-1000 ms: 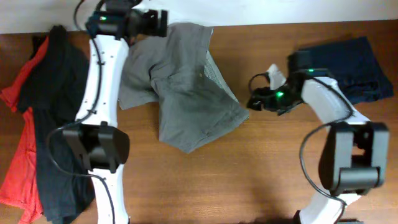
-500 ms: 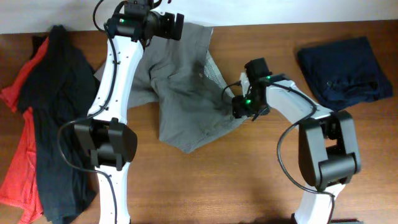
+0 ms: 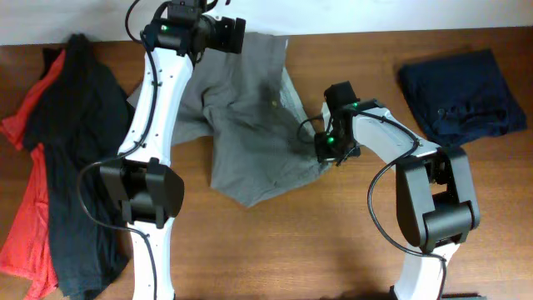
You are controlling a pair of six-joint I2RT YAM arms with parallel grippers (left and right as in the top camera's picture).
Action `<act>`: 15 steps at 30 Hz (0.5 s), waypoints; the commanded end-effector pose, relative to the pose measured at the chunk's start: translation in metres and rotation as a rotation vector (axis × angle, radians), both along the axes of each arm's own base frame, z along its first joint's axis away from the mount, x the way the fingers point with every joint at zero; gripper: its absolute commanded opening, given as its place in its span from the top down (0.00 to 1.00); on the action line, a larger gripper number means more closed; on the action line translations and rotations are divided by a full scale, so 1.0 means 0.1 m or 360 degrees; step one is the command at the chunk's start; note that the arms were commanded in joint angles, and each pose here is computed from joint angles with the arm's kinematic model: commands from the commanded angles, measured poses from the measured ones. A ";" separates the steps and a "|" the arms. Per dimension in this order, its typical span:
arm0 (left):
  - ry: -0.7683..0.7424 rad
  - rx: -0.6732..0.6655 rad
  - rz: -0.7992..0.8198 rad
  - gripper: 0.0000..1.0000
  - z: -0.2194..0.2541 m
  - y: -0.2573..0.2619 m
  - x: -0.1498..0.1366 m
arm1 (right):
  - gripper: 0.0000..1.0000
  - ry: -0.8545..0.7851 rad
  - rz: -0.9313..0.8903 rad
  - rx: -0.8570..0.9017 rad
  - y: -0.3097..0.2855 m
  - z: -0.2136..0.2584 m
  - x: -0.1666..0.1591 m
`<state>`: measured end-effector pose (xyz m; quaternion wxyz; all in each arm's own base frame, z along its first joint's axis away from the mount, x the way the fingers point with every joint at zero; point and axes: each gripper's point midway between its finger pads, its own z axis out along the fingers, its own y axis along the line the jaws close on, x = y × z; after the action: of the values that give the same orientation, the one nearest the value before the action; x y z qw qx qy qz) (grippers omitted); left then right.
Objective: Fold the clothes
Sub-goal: 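Grasp the shorts' right side with the right gripper beside the left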
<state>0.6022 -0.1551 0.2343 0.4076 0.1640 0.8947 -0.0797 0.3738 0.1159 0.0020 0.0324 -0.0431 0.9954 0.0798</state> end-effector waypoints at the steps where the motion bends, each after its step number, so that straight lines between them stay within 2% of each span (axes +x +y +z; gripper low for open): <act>1: -0.0019 -0.0002 -0.0080 0.07 -0.13 -0.19 0.07 | 0.96 0.0084 -0.0023 0.0069 0.05 0.15 -0.15; 8: -0.0043 -0.0099 -0.0362 0.06 -0.53 -0.84 0.14 | 0.96 0.0206 0.0037 0.0049 0.13 0.32 -0.46; 15: -0.0034 -0.0073 -0.0543 0.01 -1.04 -1.40 0.09 | 0.96 0.0138 0.0051 0.0061 0.25 0.44 -0.45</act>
<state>0.6156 -0.2678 0.1471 0.4027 0.2702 0.8615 -0.1505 0.3244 0.1336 0.0290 -0.0364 -0.0544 0.9938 0.0902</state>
